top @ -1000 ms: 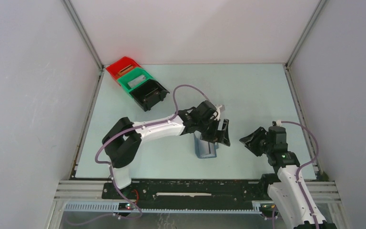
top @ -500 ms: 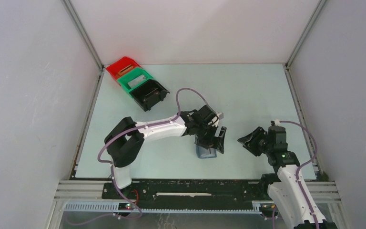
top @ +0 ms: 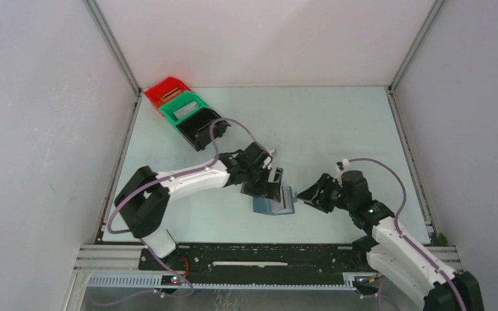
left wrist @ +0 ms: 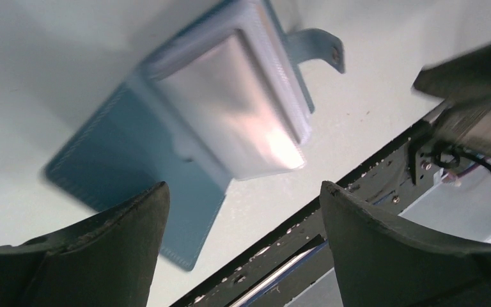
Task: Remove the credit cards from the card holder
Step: Open the card holder at the center of the board.
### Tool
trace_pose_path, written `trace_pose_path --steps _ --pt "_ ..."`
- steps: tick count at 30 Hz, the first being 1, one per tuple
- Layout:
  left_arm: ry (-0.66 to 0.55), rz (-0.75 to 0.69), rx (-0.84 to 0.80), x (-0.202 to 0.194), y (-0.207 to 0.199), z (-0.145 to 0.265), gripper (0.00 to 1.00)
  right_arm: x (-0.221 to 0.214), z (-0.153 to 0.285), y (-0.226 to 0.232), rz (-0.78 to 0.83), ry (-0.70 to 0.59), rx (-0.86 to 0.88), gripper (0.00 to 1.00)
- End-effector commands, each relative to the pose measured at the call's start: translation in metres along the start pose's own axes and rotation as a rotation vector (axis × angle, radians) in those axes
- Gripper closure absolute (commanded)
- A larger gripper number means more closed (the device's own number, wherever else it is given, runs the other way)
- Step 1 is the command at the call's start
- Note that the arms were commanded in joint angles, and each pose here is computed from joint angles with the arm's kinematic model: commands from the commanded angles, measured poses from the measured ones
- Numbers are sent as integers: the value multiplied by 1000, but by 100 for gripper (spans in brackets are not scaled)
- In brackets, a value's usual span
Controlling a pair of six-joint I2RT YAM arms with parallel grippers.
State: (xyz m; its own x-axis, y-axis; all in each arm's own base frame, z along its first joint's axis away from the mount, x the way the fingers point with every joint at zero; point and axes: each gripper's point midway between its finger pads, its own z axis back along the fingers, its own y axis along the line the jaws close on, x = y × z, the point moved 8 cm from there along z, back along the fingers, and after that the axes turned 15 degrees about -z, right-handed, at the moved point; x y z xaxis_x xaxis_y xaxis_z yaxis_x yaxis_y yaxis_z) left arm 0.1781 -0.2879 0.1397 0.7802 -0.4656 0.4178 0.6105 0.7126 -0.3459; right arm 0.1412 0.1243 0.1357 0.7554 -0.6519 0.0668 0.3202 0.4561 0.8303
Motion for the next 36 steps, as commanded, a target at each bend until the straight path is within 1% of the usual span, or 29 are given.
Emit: trace_pose_path --steps 1,3,5,8,15,20,23,36 --pt "-150 65 2 4 16 23 7 -12 -17 32 33 36 87 44" --pt "-168 83 -28 -1 20 21 6 -16 -25 33 20 75 73 44" --pt "-177 107 -39 -7 24 13 6 -17 -30 37 16 95 96 44" --pt "-149 136 -53 -14 29 1 7 -18 -36 40 23 112 98 44" --pt "-155 193 -62 -19 40 -10 7 -23 -48 44 34 151 96 49" --pt "-190 238 -116 -22 44 -10 8 -27 -56 45 41 175 82 51" --pt "-194 242 -114 -23 46 -8 8 -28 -61 44 38 180 78 53" --pt "-221 253 -129 -19 50 -2 8 -31 -77 47 42 207 56 54"
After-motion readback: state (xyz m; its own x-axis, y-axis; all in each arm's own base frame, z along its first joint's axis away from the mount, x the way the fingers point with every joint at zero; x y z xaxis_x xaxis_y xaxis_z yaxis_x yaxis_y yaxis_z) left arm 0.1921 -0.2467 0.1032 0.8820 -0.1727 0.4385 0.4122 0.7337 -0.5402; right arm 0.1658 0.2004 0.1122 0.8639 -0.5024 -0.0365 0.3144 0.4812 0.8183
